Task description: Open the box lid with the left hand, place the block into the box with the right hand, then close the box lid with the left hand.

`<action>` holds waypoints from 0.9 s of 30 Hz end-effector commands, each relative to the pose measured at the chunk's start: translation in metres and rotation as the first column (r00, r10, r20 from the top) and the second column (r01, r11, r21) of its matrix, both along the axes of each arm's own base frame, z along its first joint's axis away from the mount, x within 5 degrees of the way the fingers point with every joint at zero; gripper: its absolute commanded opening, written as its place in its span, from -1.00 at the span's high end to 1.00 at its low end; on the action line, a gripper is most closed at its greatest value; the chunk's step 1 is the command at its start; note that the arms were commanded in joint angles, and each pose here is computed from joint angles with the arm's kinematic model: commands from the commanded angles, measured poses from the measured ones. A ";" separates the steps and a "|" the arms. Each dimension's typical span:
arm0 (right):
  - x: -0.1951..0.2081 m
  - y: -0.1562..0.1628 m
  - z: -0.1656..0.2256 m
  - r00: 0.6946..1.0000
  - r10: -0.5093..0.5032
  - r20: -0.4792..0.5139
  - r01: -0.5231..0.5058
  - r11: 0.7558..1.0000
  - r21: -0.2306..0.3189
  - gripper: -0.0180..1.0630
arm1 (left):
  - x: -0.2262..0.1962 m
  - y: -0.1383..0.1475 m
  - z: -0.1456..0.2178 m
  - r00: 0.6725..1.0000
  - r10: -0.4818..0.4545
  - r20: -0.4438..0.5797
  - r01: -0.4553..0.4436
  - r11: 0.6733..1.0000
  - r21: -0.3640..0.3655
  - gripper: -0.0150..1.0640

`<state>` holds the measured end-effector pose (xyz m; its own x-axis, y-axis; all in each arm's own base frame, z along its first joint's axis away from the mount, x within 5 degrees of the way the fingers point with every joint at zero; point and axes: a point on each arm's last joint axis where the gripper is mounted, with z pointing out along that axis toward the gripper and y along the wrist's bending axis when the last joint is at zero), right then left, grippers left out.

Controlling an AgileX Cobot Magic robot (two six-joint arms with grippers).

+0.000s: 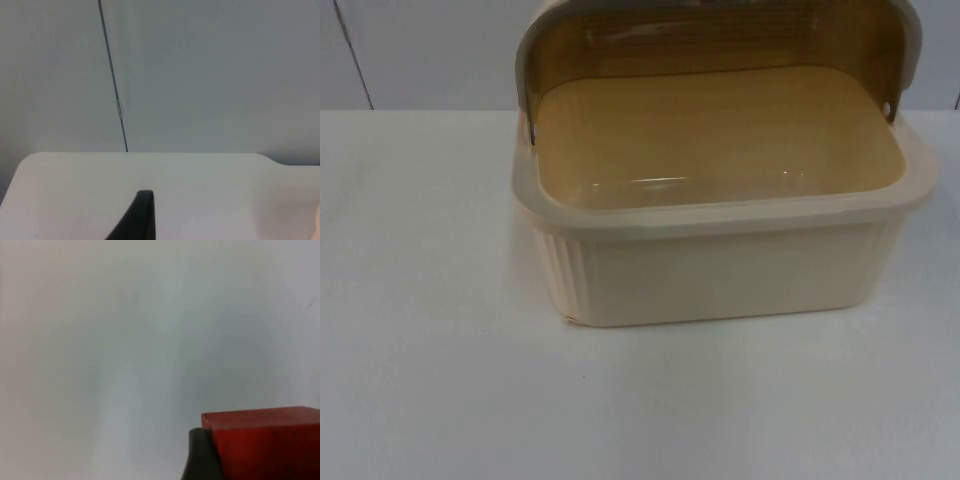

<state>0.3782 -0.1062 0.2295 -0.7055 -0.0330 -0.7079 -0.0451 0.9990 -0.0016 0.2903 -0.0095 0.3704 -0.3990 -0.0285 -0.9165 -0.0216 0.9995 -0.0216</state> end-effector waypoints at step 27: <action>-0.159 0.199 0.210 0.702 0.478 0.528 -0.543 0.839 -0.038 0.96 | -0.003 0.001 0.003 1.000 0.007 0.012 -0.006 1.000 -0.020 -0.97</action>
<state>0.2221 0.0914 0.4394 -0.1557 -0.1824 -0.9708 -0.5702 0.8191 -0.0625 0.2903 -0.0095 0.3704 -0.3991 -0.0306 -0.9164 -0.0217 0.9995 -0.0239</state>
